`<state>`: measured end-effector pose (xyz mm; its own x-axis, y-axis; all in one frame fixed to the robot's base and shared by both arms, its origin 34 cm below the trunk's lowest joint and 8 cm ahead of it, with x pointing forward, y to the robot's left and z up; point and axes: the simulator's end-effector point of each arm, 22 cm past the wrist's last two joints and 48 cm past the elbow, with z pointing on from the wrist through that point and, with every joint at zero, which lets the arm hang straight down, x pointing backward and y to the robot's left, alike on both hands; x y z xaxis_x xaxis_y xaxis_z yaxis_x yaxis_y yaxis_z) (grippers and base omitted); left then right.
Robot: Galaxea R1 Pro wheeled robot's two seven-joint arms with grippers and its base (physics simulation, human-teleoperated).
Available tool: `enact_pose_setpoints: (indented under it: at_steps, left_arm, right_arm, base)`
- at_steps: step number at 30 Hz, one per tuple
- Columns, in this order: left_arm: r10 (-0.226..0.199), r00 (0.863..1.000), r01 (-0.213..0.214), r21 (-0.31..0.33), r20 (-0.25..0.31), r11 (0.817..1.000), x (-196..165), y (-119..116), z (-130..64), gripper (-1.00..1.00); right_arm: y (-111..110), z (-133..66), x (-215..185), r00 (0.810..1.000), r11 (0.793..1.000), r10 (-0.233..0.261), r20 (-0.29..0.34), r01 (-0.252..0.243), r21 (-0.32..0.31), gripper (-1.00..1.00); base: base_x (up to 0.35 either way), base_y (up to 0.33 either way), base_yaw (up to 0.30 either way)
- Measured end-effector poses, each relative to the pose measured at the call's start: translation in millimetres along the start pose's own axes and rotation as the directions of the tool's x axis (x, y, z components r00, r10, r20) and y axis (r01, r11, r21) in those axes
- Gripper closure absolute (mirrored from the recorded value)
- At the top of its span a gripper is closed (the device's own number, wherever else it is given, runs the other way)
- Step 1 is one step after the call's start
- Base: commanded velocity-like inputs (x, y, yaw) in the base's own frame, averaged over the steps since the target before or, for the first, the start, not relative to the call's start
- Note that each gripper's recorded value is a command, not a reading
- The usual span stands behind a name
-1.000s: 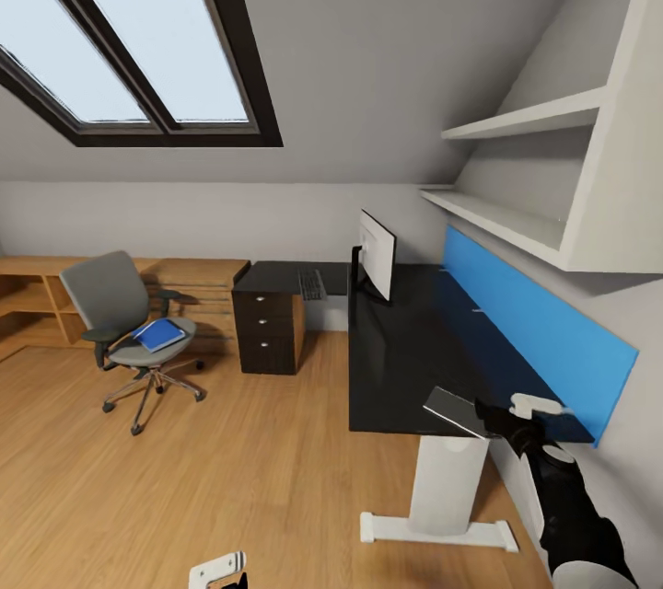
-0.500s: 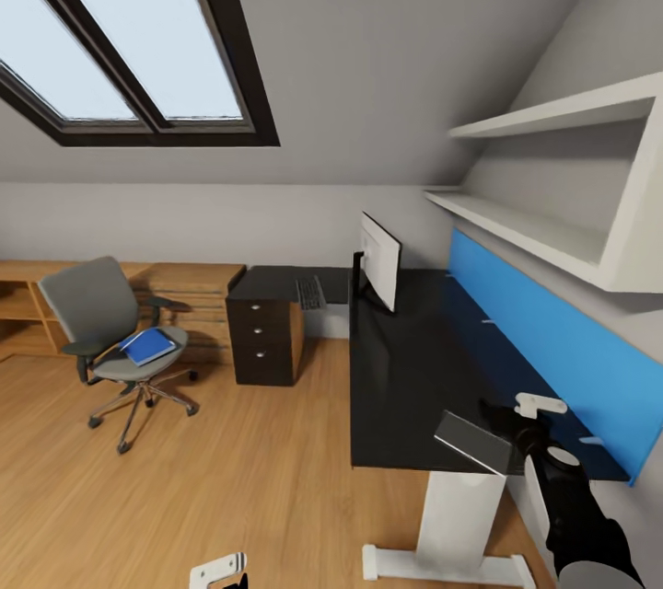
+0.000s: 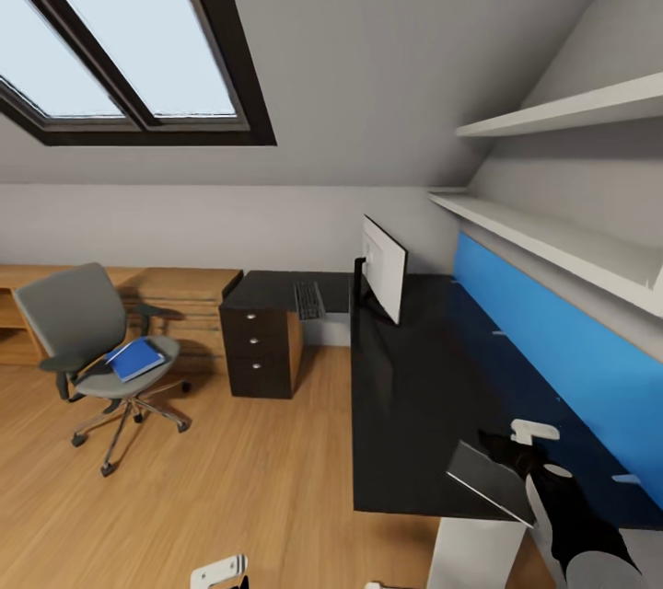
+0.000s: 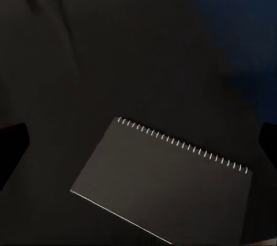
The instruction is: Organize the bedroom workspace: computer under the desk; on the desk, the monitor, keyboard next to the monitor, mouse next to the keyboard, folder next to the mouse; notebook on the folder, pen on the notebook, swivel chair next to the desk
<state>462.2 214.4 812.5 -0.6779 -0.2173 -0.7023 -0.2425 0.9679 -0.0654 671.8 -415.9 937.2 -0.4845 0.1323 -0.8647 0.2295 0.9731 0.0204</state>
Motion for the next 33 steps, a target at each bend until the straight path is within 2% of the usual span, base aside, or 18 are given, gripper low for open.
enact_pose_setpoints:
  at_steps: [5, 15, 18, 21, 23, 24, 30, 33]
  left_arm:
    - [0.000, 1.000, 0.000, 0.000, -0.001, 1.000, 0.2, 0.1, 0.3, -1.00]
    - [-0.003, 1.000, 0.003, -0.001, 0.002, 1.000, -1.5, 0.5, 0.2, -1.00]
    - [-0.012, 1.000, 0.012, -0.001, 0.028, 1.000, -7.4, 0.0, -0.1, -1.00]
    - [-0.027, 0.997, 0.027, 0.001, 0.071, 1.000, -16.9, -0.7, -0.7, -1.00]
    - [-0.038, 0.994, 0.038, 0.005, 0.102, 0.999, -23.5, -1.6, -1.4, -1.00]
    - [-0.044, 0.992, 0.044, 0.007, 0.120, 0.999, -27.2, -2.2, -1.9, -1.00]
    - [-0.047, 0.990, 0.047, 0.008, 0.136, 0.999, -30.4, -2.1, -2.3, -1.00]
    - [-0.046, 0.990, 0.046, 0.008, 0.136, 0.999, -29.6, -1.7, -2.0, -1.00]
  right_arm:
    - [11.0, 9.1, 5.4, 1.000, 1.000, -0.011, -0.013, 0.010, -0.023, -1.00]
    - [9.5, 15.7, 18.9, 0.998, 0.999, -0.038, -0.057, 0.036, -0.029, -1.00]
    - [15.7, 17.2, 29.3, 0.997, 0.998, -0.040, -0.068, 0.037, -0.043, -1.00]
    - [19.7, 17.6, 31.8, 0.997, 0.998, -0.050, -0.063, 0.046, -0.052, -1.00]
    - [24.0, 17.8, 31.3, 0.996, 0.996, -0.067, -0.054, 0.063, -0.063, -1.00]
    - [29.2, 18.1, 28.0, 0.995, 0.993, -0.090, -0.035, 0.087, -0.075, -1.00]
    - [37.6, 18.0, 17.3, 0.992, 0.988, -0.123, 0.018, 0.124, -0.096, -1.00]
    - [37.7, 18.0, 16.1, 0.992, 0.987, -0.125, 0.023, 0.127, -0.096, -1.00]
  base:
    - [0.093, 0.000, 0.000]
    - [0.011, 0.000, 0.000]
    - [0.000, 0.000, 0.000]
    - [0.000, 0.000, 0.000]
    - [0.000, 0.000, 0.000]
    - [0.000, 0.000, 0.000]
    - [0.000, 0.000, 0.000]
    - [0.011, 0.000, 0.000]
